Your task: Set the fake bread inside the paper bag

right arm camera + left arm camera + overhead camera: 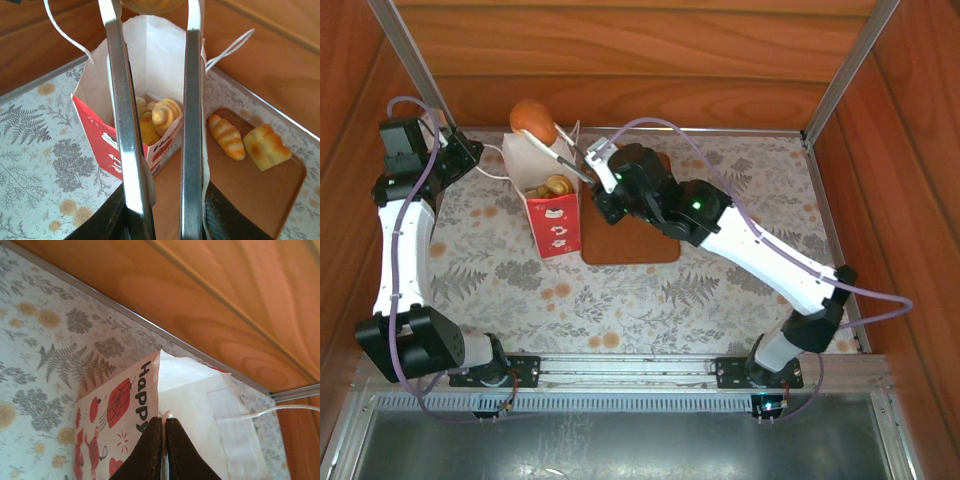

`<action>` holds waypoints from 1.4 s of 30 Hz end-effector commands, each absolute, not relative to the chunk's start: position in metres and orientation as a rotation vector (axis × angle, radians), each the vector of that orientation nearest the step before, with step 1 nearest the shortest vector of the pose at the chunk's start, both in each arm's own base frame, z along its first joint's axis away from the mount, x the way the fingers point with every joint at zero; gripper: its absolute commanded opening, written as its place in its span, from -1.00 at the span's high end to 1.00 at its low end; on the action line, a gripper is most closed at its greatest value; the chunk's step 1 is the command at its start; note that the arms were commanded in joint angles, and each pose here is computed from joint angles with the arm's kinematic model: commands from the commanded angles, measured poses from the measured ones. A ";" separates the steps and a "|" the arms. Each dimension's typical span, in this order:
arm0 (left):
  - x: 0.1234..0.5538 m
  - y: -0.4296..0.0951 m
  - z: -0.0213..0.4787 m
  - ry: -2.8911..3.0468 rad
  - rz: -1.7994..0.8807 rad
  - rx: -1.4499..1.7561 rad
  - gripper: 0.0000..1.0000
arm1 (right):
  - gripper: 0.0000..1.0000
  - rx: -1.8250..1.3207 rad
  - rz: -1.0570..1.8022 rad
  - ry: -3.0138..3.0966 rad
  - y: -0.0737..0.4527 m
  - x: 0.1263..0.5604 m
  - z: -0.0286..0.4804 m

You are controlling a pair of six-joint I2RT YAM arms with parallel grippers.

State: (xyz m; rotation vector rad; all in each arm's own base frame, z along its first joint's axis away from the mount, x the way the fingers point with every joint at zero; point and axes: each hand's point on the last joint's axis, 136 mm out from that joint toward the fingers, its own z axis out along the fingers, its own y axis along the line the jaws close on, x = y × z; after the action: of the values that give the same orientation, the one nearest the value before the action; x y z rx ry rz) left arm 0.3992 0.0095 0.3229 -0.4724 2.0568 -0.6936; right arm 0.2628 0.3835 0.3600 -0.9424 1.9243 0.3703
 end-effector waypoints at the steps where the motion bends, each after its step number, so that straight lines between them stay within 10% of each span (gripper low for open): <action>1: 0.392 0.011 0.331 2.034 -0.642 -0.443 0.90 | 0.79 -0.956 0.366 1.985 0.394 0.264 0.353; 12: 0.391 0.010 0.325 2.048 -0.652 -0.442 0.97 | 0.72 -1.036 0.257 2.144 0.410 0.273 0.311; 33: 0.396 0.007 0.323 2.046 -0.695 -0.461 0.96 | 0.00 -0.932 0.419 2.196 0.407 0.289 0.311; 42: 0.390 0.002 0.334 2.017 -0.716 -0.440 0.17 | 0.04 -0.874 0.566 2.056 0.400 0.278 0.367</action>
State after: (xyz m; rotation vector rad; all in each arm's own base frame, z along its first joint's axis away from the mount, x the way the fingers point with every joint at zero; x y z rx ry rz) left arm 0.3952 0.0081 0.3206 -0.4763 2.0507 -0.7006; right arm 0.2848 0.4031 0.3138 -0.9425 2.1859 0.4410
